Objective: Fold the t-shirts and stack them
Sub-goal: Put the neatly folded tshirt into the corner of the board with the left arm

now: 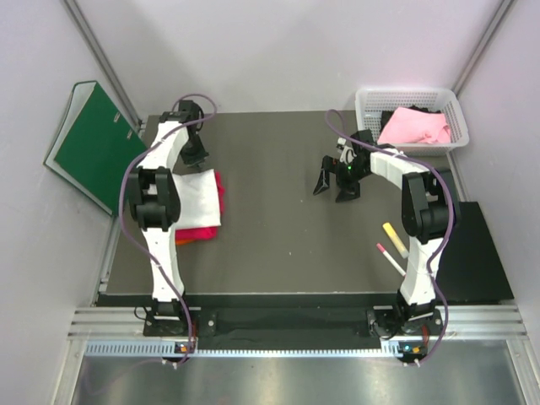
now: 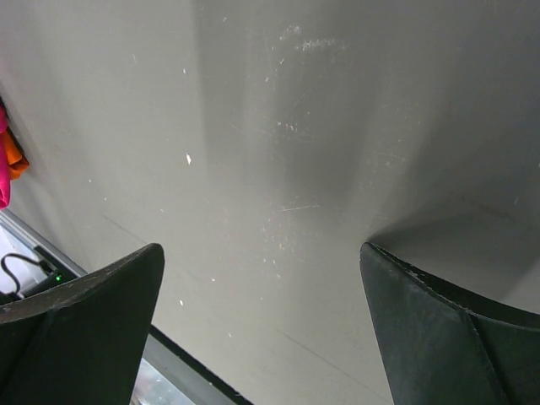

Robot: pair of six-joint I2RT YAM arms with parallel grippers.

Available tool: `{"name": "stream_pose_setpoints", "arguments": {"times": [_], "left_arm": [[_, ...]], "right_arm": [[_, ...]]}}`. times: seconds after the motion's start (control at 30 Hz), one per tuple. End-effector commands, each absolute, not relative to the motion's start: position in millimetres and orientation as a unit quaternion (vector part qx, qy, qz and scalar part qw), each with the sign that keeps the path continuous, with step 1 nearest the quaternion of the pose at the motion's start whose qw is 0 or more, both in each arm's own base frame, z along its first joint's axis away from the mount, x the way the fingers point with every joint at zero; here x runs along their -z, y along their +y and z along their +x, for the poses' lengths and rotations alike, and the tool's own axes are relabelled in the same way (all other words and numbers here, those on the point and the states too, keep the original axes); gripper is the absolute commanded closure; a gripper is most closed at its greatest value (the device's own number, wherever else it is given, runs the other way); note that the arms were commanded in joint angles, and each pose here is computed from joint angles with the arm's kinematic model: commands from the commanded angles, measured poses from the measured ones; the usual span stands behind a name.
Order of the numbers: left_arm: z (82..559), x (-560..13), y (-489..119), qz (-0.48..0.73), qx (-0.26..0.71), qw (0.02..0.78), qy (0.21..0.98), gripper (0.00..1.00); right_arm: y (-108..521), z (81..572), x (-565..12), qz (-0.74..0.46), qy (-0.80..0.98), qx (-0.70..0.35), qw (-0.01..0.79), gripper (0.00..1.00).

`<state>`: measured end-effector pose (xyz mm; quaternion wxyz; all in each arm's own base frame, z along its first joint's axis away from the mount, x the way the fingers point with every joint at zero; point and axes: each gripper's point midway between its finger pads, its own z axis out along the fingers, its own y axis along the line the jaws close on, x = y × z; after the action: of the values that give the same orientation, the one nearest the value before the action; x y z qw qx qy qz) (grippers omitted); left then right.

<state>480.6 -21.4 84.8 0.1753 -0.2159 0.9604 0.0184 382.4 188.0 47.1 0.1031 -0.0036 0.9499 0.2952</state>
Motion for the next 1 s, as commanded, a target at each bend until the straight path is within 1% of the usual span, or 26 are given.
{"name": "stream_pose_setpoints", "arguments": {"times": [0.0,0.17,0.3,0.43,0.57,0.6,0.67,0.77,0.97], "left_arm": [[467,-76,5,-0.229,-0.051,0.152,0.96,1.0],[446,-55,8,-0.224,-0.059,0.112,0.966,1.0],[418,-32,8,-0.222,-0.066,0.073,0.97,1.0],[392,-22,4,-0.225,-0.062,0.049,0.971,1.0],[361,-27,2,-0.242,-0.06,0.037,0.968,1.0],[346,-23,0,-0.246,-0.063,0.021,0.967,1.0],[328,-26,1,-0.256,-0.064,0.018,0.964,1.0],[315,-32,-1,-0.26,-0.059,0.021,0.964,1.0],[306,-55,2,-0.271,-0.066,0.032,0.96,1.0]], "right_arm": [[188,381,-50,-0.018,0.948,-0.297,0.11,0.0],[190,381,-48,-0.017,0.948,-0.301,0.106,0.0],[190,381,-48,-0.017,0.947,-0.302,0.106,0.0],[190,380,-46,-0.018,0.947,-0.302,0.104,0.0],[190,379,-43,-0.018,0.948,-0.302,0.1,0.0],[190,380,-43,-0.017,0.948,-0.301,0.101,0.0],[189,379,-41,-0.016,0.948,-0.302,0.099,0.0],[190,380,-40,-0.016,0.948,-0.302,0.097,0.0],[192,382,-41,-0.017,0.947,-0.305,0.099,0.01]]}}
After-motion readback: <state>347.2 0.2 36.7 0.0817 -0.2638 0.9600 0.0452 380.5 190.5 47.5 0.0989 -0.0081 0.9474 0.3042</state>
